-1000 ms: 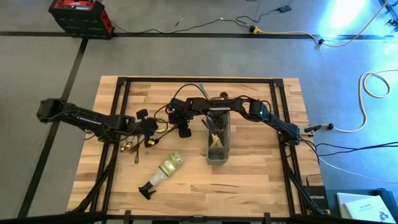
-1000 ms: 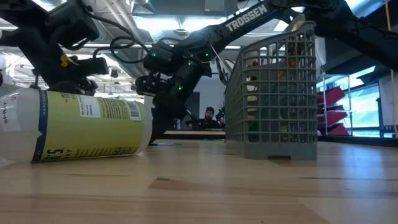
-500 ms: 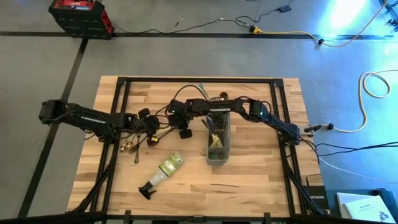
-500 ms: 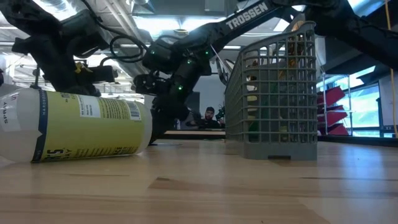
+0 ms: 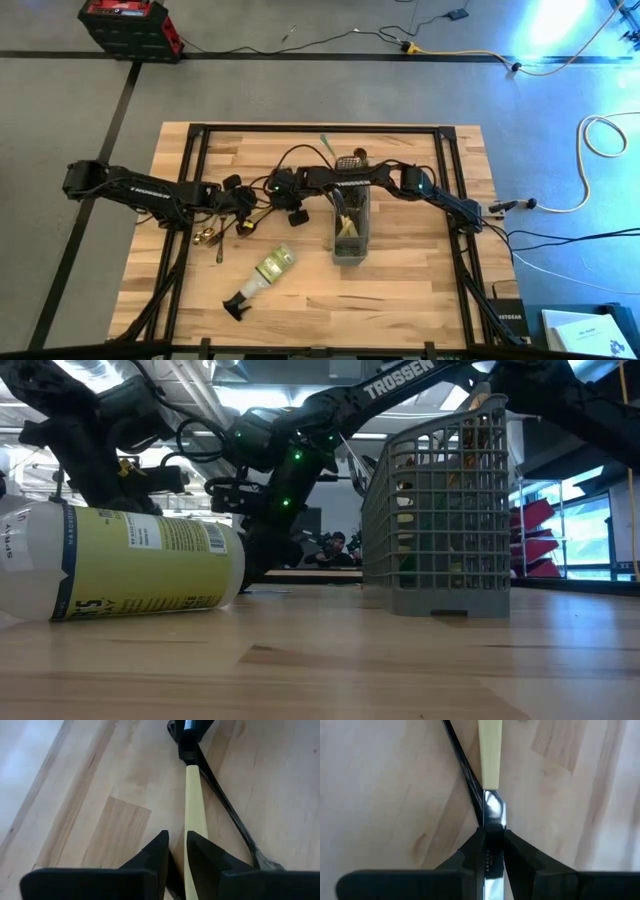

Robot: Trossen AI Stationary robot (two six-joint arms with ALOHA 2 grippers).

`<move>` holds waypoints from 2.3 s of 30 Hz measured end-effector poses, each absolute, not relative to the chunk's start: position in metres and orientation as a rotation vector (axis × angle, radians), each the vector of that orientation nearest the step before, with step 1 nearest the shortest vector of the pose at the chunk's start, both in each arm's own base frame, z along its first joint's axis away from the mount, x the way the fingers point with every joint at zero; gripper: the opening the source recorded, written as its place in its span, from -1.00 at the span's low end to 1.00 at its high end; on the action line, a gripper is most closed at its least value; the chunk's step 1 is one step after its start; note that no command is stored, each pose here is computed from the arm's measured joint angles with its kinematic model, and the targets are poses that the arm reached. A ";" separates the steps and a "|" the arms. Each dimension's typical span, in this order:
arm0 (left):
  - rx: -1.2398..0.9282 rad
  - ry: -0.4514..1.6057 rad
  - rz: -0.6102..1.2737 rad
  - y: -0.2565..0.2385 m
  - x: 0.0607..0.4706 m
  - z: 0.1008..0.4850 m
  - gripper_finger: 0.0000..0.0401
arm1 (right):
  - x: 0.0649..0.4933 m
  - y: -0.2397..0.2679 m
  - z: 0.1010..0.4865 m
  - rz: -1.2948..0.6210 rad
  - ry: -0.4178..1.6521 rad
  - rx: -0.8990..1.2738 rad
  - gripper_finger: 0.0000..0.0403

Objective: Sort silverware
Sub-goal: Put the table knife into the silverware basket

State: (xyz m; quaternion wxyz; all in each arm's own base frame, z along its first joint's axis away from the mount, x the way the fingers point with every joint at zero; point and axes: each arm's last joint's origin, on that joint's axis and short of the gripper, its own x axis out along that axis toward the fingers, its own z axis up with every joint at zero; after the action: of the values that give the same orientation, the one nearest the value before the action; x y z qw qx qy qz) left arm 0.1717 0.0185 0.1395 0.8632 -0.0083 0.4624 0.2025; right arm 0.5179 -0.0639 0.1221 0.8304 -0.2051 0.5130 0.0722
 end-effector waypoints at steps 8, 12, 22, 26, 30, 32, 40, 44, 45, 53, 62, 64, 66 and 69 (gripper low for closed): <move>-0.017 0.970 0.425 0.018 0.172 0.139 -0.73 | 0.519 -0.057 0.122 0.127 1.102 -0.493 -0.77; 0.002 0.973 0.415 0.018 0.172 0.140 -0.73 | 0.519 -0.057 0.122 0.141 1.096 -0.471 -0.77; 0.112 0.958 0.337 0.021 0.184 0.135 -0.73 | 0.518 -0.056 0.122 0.181 1.086 -0.429 -0.78; -0.012 0.989 0.301 0.023 0.186 0.127 -0.65 | 0.518 -0.056 0.121 0.188 1.091 -0.424 -0.78; -0.023 0.990 0.302 0.023 0.187 0.126 -0.54 | 0.518 -0.056 0.121 0.189 1.091 -0.422 -0.78; -0.024 0.986 0.300 0.024 0.187 0.126 -0.49 | 0.518 -0.056 0.121 0.189 1.091 -0.422 -0.78; -0.121 0.956 0.243 0.022 0.196 0.136 -0.33 | 0.518 -0.056 0.121 0.201 1.089 -0.414 -0.78; -0.156 0.945 0.258 0.022 0.197 0.138 -0.22 | 0.517 -0.056 0.121 0.203 1.089 -0.412 -0.78; -0.163 0.942 0.262 0.022 0.198 0.138 -0.19 | 0.517 -0.056 0.121 0.203 1.089 -0.411 -0.79; -0.166 1.057 0.338 0.028 0.188 0.131 -0.12 | 0.517 -0.056 0.121 0.204 1.090 -0.409 -0.78; -0.160 1.095 0.274 0.032 0.192 0.122 -0.20 | 0.517 -0.055 0.121 0.204 1.089 -0.408 -0.78; -0.167 1.121 0.264 0.031 0.194 0.118 -0.27 | 0.517 -0.055 0.121 0.204 1.089 -0.409 -0.78; -0.167 1.134 0.260 0.031 0.195 0.115 -0.34 | 0.518 -0.055 0.121 0.206 1.089 -0.410 -0.78; -0.174 1.132 0.258 0.031 0.195 0.116 -0.48 | 0.518 -0.054 0.121 0.206 1.089 -0.410 -0.78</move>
State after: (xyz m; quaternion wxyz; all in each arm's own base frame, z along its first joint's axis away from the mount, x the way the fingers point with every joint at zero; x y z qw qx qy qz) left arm 0.1945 0.0309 0.1156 0.8326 -0.0819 0.5341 0.1216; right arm 0.5175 -0.0545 0.1212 0.8304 -0.1934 0.5133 0.0972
